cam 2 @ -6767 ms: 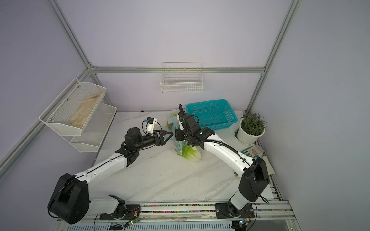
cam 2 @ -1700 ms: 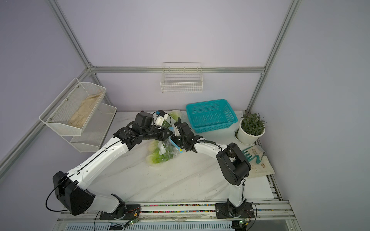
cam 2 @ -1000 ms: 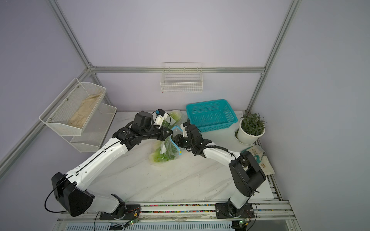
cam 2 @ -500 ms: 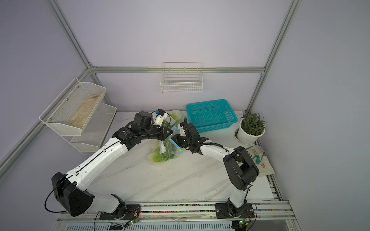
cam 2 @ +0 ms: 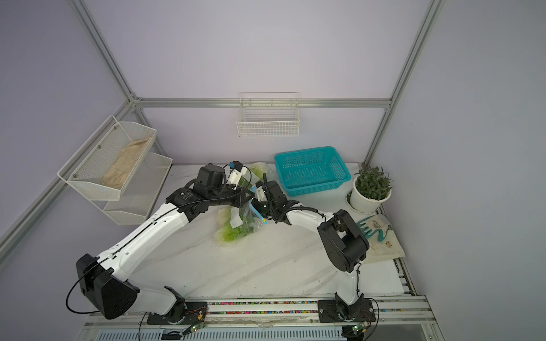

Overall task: Open the zip-top bag and take out the chinese cabbages
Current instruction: Pick up the Chinese cabbage from the zipper food storage bag, then place the Chinese cabbage in the basket, then pick up the Chinese cabbage from the zipper food storage bag.

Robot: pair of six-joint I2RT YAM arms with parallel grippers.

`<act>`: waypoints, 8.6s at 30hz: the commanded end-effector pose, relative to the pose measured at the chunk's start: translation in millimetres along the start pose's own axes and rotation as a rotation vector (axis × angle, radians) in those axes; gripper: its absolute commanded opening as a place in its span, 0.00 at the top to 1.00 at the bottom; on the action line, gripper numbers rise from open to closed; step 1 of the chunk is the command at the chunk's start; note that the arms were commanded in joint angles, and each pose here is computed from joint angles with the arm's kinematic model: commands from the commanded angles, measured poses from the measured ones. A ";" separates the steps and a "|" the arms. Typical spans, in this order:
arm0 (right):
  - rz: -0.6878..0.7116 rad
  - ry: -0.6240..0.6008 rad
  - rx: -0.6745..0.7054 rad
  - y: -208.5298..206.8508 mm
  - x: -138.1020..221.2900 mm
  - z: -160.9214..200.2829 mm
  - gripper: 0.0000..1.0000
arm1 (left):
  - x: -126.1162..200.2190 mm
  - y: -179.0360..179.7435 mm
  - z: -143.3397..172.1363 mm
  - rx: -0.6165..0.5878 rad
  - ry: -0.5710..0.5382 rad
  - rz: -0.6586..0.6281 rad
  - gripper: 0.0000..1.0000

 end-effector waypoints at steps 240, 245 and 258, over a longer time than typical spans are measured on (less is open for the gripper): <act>-0.058 0.162 0.060 -64.7 13.7 8.7 1.00 | -21.9 181.0 198.4 0.728 -0.011 -0.061 1.00; -0.077 0.040 0.051 -68.4 56.9 -6.4 1.00 | -16.1 181.4 196.4 0.720 -0.021 -0.088 1.00; -0.085 -0.367 0.125 -34.4 174.3 -38.3 1.00 | -12.2 181.9 199.4 0.723 -0.022 -0.109 1.00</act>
Point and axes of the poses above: each gripper's point midway between its finger pads, its own x axis back along the fingers, its own y axis along the line the jaws close on, z = x × y, the point moved 7 cm from there along x, back along the fingers, and after that the axes turned 15 degrees about -x, right-handed, at the moved point
